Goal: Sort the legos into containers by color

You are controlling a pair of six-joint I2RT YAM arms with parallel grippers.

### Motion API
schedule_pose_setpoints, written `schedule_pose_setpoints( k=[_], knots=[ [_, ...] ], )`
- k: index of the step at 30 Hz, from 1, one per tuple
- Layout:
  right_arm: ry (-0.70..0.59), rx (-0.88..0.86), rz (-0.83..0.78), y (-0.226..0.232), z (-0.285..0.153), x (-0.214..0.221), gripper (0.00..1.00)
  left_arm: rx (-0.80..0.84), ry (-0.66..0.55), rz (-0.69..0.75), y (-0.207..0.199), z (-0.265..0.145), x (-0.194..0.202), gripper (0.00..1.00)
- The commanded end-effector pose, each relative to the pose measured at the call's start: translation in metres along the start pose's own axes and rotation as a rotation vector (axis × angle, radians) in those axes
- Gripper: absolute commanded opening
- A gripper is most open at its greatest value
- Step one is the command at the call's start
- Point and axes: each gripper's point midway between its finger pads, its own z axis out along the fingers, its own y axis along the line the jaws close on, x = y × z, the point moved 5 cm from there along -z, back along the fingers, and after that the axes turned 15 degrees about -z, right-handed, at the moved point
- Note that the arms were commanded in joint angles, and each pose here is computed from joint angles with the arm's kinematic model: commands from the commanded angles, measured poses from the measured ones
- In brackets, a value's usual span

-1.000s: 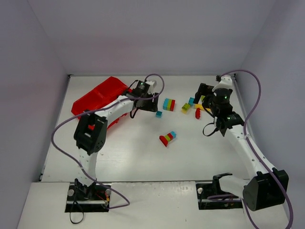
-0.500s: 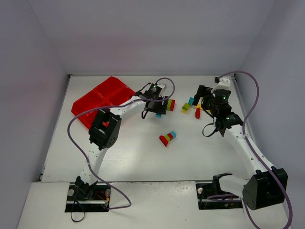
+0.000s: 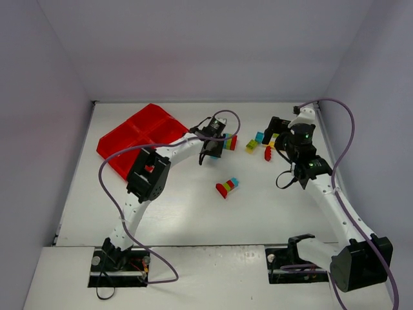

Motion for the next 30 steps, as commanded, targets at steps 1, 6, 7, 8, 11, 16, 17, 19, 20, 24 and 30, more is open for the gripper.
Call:
schedule_pose_setpoints(
  k=[1, 6, 7, 8, 11, 16, 17, 19, 20, 24, 30],
  knots=[
    [-0.09, -0.002, 0.021, -0.002, -0.007, -0.02, 1.0, -0.038, -0.087, -0.009, -0.002, -0.021, -0.022, 0.28],
    [-0.099, -0.01, 0.027, -0.001, -0.01, -0.022, 1.0, -0.03, -0.169, -0.019, -0.007, -0.059, -0.043, 0.0],
    [-0.101, -0.008, 0.029, -0.002, -0.011, -0.022, 1.0, -0.026, -0.189, -0.023, -0.005, -0.07, -0.05, 0.0],
    [-0.102, -0.008, 0.029, -0.002, -0.011, -0.023, 1.0, -0.017, -0.214, -0.028, -0.006, -0.092, -0.06, 0.0],
    [-0.099, -0.016, 0.033, 0.0, -0.01, -0.023, 1.0, -0.028, -0.287, -0.085, 0.01, -0.146, -0.088, 0.0],
    [-0.087, -0.064, 0.046, 0.008, -0.004, -0.024, 1.0, -0.073, -0.388, -0.19, 0.074, -0.215, -0.11, 0.0],
    [-0.082, -0.071, 0.046, 0.009, -0.003, -0.024, 1.0, -0.112, -0.406, -0.232, 0.102, -0.222, -0.117, 0.0],
    [-0.065, -0.102, 0.05, 0.014, 0.001, -0.022, 1.0, -0.173, -0.418, -0.263, 0.134, -0.232, -0.114, 0.0],
    [-0.063, -0.123, 0.05, 0.017, 0.002, -0.022, 1.0, -0.193, -0.422, -0.282, 0.148, -0.236, -0.114, 0.0],
    [-0.057, -0.144, 0.056, 0.02, 0.003, -0.021, 1.0, -0.324, -0.465, -0.382, 0.223, -0.253, -0.117, 0.0],
    [-0.049, -0.158, 0.048, 0.022, 0.006, -0.02, 1.0, -0.417, -0.464, -0.496, 0.294, -0.242, -0.121, 0.0]
  ],
)
